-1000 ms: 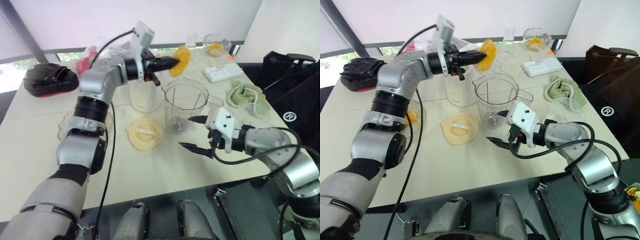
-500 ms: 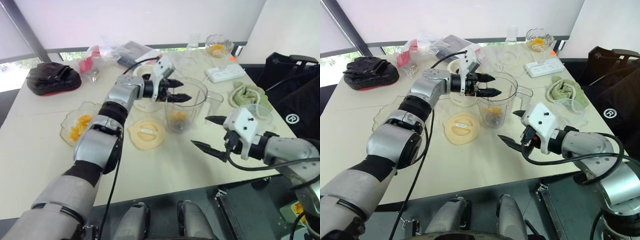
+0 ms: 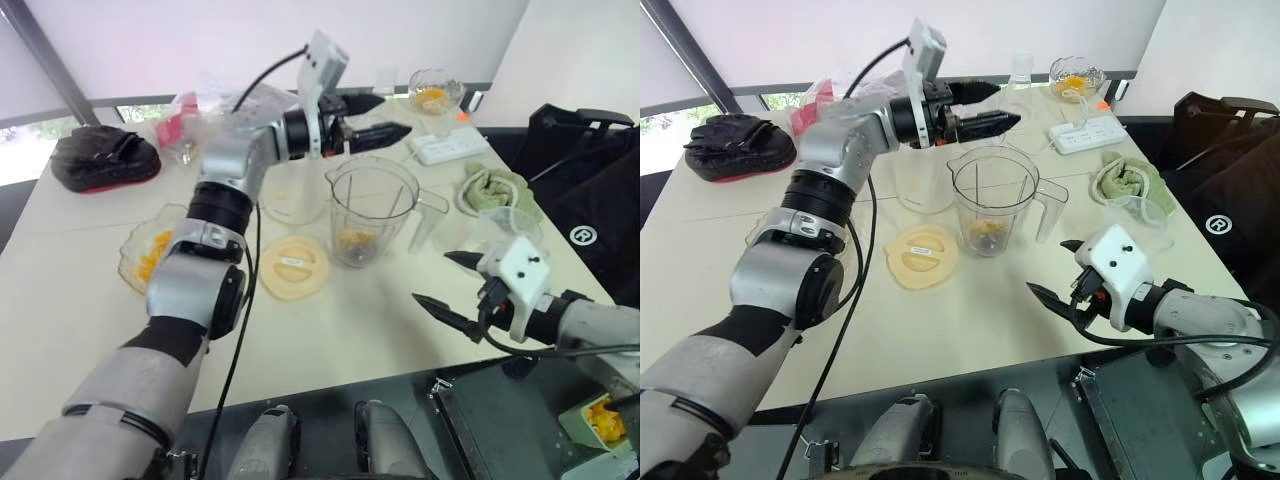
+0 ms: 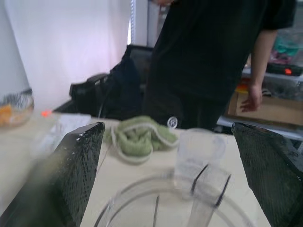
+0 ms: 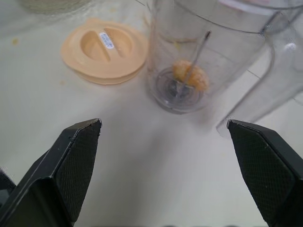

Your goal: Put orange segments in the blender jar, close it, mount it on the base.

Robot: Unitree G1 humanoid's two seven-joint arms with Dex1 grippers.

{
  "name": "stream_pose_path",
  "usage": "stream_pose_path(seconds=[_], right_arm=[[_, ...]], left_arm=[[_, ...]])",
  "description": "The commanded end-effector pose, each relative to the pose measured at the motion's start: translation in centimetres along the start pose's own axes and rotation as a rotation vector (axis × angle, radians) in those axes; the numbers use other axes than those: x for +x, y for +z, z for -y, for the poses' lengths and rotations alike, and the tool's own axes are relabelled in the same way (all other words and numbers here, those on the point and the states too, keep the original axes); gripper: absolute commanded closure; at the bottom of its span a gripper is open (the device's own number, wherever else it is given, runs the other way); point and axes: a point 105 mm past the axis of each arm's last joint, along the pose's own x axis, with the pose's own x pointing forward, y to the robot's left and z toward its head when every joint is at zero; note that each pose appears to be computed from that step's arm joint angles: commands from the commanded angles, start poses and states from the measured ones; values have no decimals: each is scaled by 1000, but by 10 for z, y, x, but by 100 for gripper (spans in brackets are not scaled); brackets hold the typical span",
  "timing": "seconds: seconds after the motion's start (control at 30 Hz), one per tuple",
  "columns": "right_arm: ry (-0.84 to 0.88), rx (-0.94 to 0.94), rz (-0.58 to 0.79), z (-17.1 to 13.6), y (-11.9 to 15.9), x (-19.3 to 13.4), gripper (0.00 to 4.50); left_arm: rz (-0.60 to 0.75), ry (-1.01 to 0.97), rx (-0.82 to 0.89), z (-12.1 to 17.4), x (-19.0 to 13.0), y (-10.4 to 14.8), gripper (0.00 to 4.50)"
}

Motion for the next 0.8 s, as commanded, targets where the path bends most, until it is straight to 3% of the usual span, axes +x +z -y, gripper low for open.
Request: stream_pose_path(seconds=[0.03, 0.2, 0.47, 0.8], right_arm=[[-109, -86, 33, 32, 14, -17, 0], [-159, -83, 32, 49, -1, -16, 0], [-350, 10, 69, 70, -24, -12, 0], [-722, 97, 161, 107, -49, -11, 0]], left_arm=[[35, -4, 86, 4, -16, 42, 2], [-113, 73, 138, 2, -55, 3, 2], [-260, 30, 57, 52, -124, -79, 2], [-288, 61, -10, 79, -125, -120, 2]])
